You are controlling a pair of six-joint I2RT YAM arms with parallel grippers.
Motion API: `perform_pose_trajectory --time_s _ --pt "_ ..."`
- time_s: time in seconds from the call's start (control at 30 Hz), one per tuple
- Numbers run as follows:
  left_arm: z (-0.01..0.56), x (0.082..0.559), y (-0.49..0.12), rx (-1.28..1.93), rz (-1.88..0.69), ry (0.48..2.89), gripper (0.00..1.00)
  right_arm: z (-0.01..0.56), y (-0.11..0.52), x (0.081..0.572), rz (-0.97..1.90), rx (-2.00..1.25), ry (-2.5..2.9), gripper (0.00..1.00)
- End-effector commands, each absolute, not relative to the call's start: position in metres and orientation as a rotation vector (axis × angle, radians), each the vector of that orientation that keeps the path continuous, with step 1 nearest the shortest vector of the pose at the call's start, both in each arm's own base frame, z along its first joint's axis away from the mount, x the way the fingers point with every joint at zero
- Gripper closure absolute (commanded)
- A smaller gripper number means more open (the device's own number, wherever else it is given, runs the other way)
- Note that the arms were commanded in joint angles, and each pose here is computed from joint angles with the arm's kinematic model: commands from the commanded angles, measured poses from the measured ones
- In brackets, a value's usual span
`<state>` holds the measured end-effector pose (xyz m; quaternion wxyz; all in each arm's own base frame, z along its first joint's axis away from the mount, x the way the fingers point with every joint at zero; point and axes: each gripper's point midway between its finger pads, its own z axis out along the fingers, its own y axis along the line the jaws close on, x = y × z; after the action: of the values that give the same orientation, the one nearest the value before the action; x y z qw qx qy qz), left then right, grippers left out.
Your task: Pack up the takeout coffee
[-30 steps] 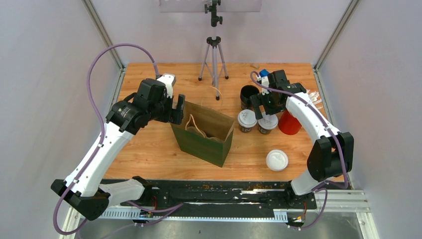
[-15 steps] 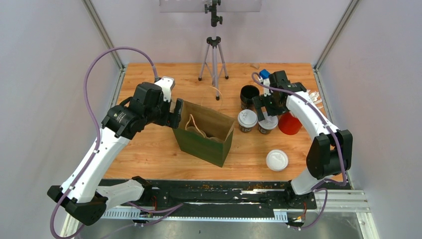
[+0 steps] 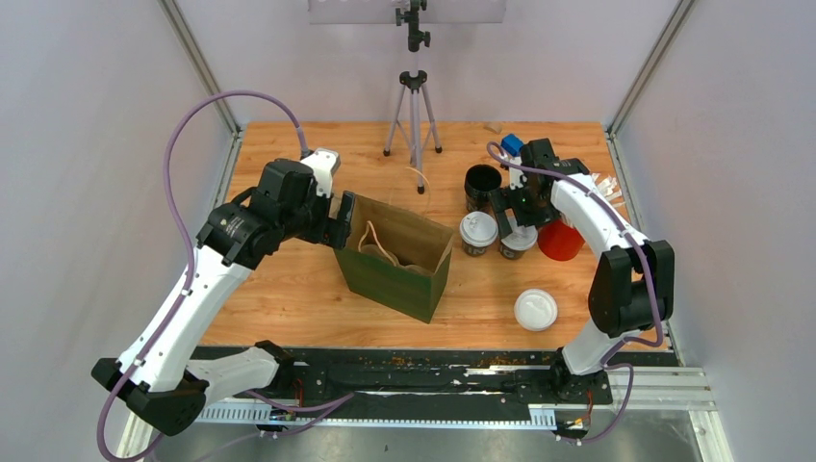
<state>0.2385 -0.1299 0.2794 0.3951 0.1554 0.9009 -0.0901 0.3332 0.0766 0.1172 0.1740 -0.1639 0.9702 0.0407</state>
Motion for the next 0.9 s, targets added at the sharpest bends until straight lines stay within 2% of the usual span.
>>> perform_pose_trajectory --time_s 0.0,0.4,0.57,0.87 --pt "0.287 0.244 -0.134 0.41 -0.244 2.245 0.0 0.119 0.081 0.339 0.162 -0.466 2.725 0.08" --pt "0.285 0.245 -0.132 0.414 -0.225 2.248 0.01 0.113 0.08 0.341 0.165 -0.464 2.731 0.12" --pt "0.285 0.246 -0.132 0.415 -0.226 2.249 0.01 0.121 0.082 0.343 0.171 -0.441 2.714 0.07" --pt "0.286 0.247 -0.134 0.42 -0.23 2.246 0.01 0.123 0.083 0.342 0.184 -0.44 2.705 0.05"
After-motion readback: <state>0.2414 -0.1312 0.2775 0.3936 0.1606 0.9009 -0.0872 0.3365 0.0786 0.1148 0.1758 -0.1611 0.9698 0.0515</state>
